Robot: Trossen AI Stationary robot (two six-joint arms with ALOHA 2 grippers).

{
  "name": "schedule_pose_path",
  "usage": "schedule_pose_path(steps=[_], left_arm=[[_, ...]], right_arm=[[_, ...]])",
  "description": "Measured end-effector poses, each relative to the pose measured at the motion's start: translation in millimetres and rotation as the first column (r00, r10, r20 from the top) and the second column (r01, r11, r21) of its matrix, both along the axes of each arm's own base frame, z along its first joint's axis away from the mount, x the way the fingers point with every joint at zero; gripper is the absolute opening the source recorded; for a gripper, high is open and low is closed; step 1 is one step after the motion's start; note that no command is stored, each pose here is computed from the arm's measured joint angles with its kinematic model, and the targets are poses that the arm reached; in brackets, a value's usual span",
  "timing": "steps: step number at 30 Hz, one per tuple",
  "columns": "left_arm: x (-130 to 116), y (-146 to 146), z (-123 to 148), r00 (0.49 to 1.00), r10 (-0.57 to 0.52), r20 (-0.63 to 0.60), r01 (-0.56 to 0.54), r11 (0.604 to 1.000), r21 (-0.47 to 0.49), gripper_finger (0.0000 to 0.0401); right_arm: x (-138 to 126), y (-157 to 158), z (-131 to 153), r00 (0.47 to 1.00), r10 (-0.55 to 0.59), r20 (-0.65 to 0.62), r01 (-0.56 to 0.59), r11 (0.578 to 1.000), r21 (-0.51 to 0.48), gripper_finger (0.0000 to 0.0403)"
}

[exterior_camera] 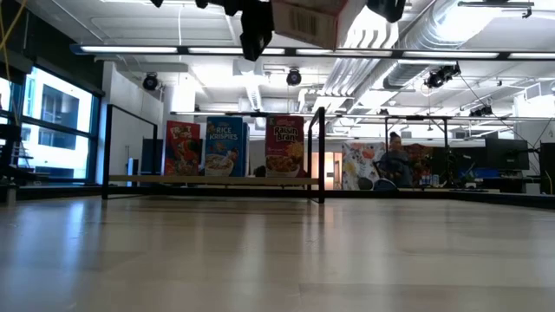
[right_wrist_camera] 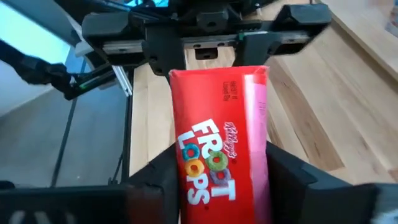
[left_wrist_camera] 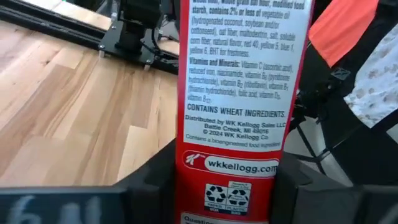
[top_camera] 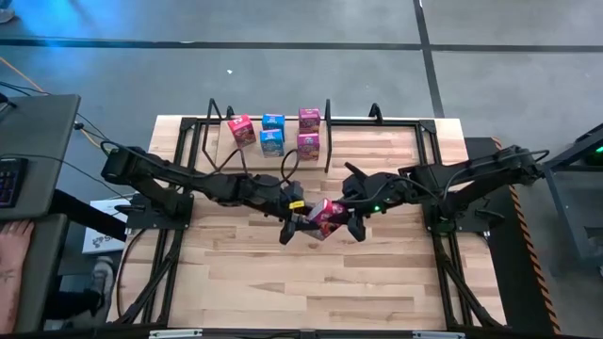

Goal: Stack cereal on shelf
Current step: Put the red cereal box on the shelf aligned with the other red cereal box

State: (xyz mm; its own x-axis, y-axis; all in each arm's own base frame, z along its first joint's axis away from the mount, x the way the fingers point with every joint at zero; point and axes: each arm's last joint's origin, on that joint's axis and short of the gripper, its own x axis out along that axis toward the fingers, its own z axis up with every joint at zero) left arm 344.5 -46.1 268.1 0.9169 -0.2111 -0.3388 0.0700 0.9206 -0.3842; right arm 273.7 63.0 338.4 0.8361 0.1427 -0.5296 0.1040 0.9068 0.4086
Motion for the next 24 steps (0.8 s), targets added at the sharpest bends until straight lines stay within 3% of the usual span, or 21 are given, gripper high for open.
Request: schedule_pose_path(steps=[6,8,12,16,18,24], left_arm=[[-12,10,-1,0.994,0.011,-0.112,-0.004,0.998,0.056,0.0151],[-24,16,4,0.986,0.054,-0.160,-0.042,0.996,0.081,0.0158],[-55,27,22,0.967,0.214,-0.137,-0.192,0.968,0.161,0.0154],[-97,30,26,0.911,0.412,-0.018,-0.404,0.900,0.164,0.0146],[-117,28,22,0.868,0.492,0.066,-0.496,0.860,0.118,0.0147],[-169,21,-23,0.704,0.702,0.106,-0.710,0.701,0.067,0.0149]], right_arm=[[-19,-7,13,1.000,-0.016,0.005,0.015,0.999,0.035,0.0241],[-27,-9,17,1.000,-0.029,0.008,0.029,0.999,0.023,0.0266],[-44,-16,23,0.993,-0.121,-0.002,0.121,0.992,-0.025,0.0289],[-51,-20,23,0.981,-0.193,-0.018,0.191,0.978,-0.081,0.0291],[-52,-20,22,0.979,-0.200,-0.026,0.197,0.976,-0.090,0.0291],[-49,-23,21,0.971,-0.237,-0.021,0.233,0.966,-0.109,0.0291]])
